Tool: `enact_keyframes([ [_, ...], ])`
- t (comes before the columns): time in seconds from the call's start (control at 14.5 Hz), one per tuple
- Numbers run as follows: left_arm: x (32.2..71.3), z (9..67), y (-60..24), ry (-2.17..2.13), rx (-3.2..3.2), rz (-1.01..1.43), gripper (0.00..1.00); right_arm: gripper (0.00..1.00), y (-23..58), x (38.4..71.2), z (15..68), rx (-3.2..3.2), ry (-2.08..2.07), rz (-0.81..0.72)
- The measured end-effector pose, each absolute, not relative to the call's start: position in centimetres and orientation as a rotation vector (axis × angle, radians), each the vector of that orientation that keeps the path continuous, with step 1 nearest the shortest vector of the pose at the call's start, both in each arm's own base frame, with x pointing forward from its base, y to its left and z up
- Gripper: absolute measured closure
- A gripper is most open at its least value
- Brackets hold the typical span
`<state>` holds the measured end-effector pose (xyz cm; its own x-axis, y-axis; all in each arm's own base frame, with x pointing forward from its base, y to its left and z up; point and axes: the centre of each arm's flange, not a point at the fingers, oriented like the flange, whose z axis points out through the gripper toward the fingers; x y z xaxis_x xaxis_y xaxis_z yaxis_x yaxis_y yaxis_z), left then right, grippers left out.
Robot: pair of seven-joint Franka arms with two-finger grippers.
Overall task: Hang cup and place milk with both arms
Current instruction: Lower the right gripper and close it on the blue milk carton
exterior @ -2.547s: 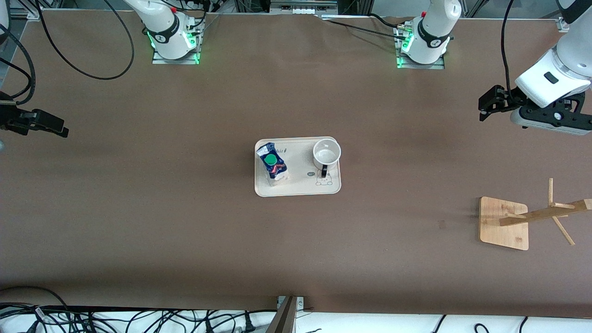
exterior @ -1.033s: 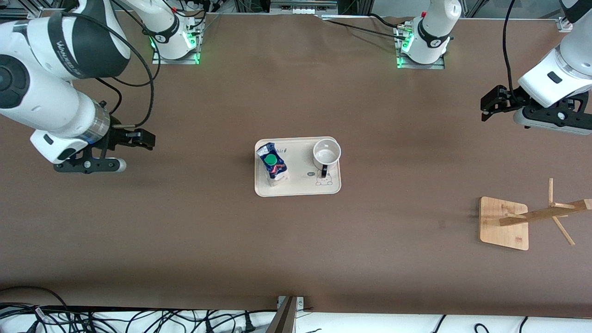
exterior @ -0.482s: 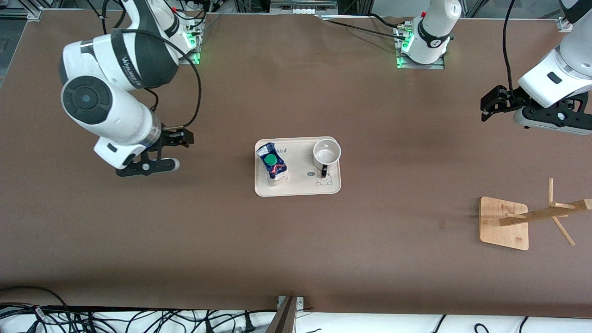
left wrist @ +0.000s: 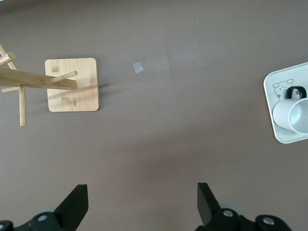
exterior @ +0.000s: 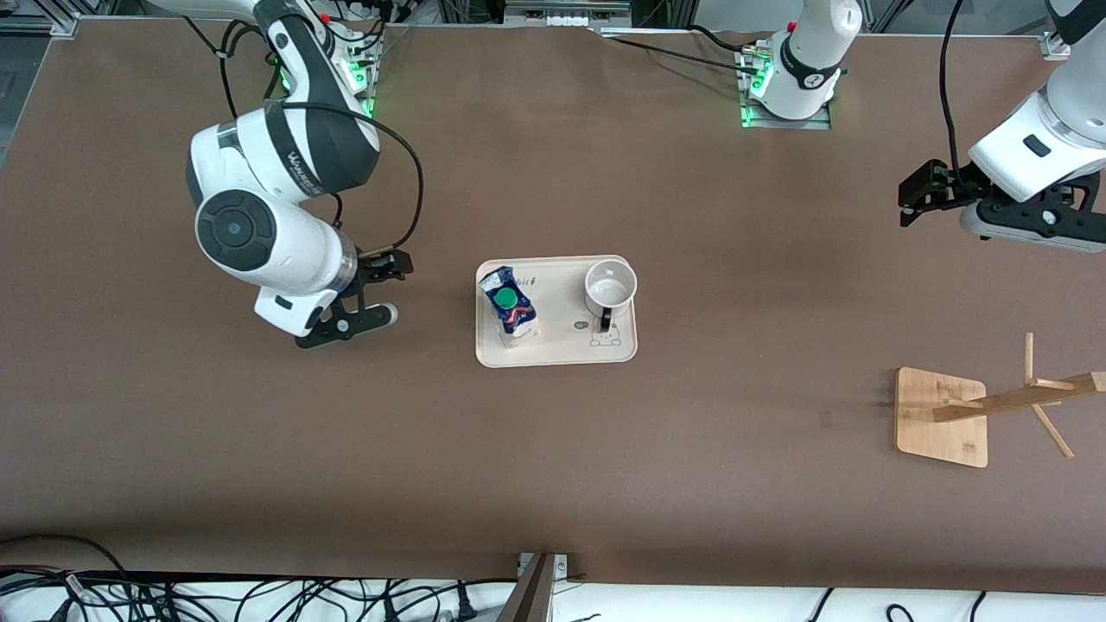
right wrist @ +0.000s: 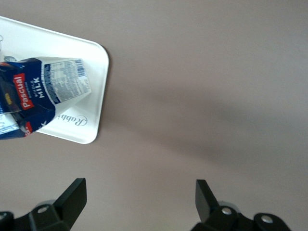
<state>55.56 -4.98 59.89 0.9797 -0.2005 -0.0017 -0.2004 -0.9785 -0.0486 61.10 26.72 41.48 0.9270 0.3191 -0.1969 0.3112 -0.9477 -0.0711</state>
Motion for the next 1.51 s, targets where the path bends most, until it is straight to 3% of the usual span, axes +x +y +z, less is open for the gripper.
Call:
enact_keyframes([
  [0.76,55.6,59.9,-5.0,0.311,-3.077,-0.005,0.0,0.0,35.9,58.6,42.0,-2.94,-0.662,0.16],
  [1.51,54.8,59.4,-5.0,0.318,-3.075,0.098,0.0,0.0,40.5,56.3,39.5,-2.917,-0.75,0.191],
])
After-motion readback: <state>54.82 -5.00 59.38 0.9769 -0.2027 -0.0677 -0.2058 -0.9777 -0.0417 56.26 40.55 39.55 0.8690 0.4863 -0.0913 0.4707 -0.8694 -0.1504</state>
